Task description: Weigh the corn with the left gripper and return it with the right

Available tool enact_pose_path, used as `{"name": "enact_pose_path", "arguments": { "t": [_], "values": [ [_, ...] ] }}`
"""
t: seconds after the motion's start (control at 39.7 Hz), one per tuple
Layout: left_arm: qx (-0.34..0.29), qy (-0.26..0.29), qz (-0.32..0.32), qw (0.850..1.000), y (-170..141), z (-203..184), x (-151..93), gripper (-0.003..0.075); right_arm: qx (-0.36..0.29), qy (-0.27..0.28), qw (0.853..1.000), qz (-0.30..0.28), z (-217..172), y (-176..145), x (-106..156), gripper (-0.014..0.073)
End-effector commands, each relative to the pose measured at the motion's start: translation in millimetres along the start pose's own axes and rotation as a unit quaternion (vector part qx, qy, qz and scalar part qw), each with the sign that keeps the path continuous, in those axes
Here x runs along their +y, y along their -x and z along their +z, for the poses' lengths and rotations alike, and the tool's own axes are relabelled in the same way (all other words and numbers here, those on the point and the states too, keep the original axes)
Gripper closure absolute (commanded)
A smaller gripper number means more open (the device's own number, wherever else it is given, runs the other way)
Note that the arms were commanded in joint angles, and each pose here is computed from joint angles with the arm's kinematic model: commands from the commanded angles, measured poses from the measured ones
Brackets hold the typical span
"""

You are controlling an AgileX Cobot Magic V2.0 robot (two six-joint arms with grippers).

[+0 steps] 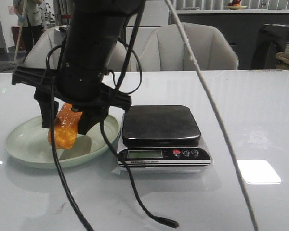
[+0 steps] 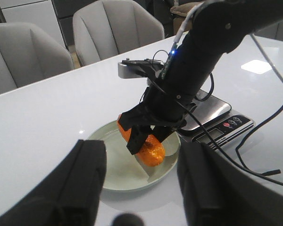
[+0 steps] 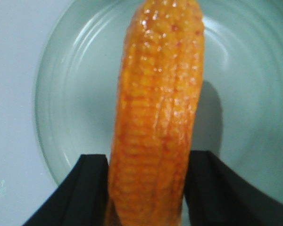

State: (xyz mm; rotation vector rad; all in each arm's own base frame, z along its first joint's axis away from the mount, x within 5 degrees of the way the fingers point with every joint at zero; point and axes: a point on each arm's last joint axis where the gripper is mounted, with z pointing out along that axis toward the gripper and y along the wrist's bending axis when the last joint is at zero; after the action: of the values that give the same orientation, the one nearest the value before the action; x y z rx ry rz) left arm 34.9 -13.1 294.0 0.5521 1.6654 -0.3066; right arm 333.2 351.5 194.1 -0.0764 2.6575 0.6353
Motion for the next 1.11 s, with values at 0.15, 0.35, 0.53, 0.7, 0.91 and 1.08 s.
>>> {"name": "enact_pose_path", "arguments": {
  "t": [0.15, 0.35, 0.53, 0.7, 0.91, 1.08],
  "values": [
    [-0.045, 0.0, 0.0, 0.999, 14, -2, 1, 0.0325, -0.066, 0.063, 0.996, -0.003, -37, 25, 26, 0.0013],
    [-0.045, 0.0, 0.0, 0.999, 14, -2, 1, 0.0325, -0.064, 0.044, 0.997, -0.013, -58, 41, 27, -0.0003],
    [-0.045, 0.0, 0.0, 0.999, 14, -2, 1, 0.0325, -0.065, 0.008, 0.995, -0.081, -103, 52, 21, -0.0003],
    [-0.045, 0.0, 0.0, 0.999, 14, -2, 1, 0.0325, -0.05, -0.038, 0.985, -0.16, -155, 57, 6, -0.0003],
    [-0.05, -0.001, 0.0, 0.999, 14, -2, 0, 0.0325, -0.078, -0.104, 0.974, -0.185, -211, 63, -25, -0.0003],
    [-0.05, -0.001, 0.0, 0.999, 14, -2, 0, 0.0325, -0.092, -0.134, 0.971, -0.174, -247, 54, -64, -0.0003]
  ]
}}
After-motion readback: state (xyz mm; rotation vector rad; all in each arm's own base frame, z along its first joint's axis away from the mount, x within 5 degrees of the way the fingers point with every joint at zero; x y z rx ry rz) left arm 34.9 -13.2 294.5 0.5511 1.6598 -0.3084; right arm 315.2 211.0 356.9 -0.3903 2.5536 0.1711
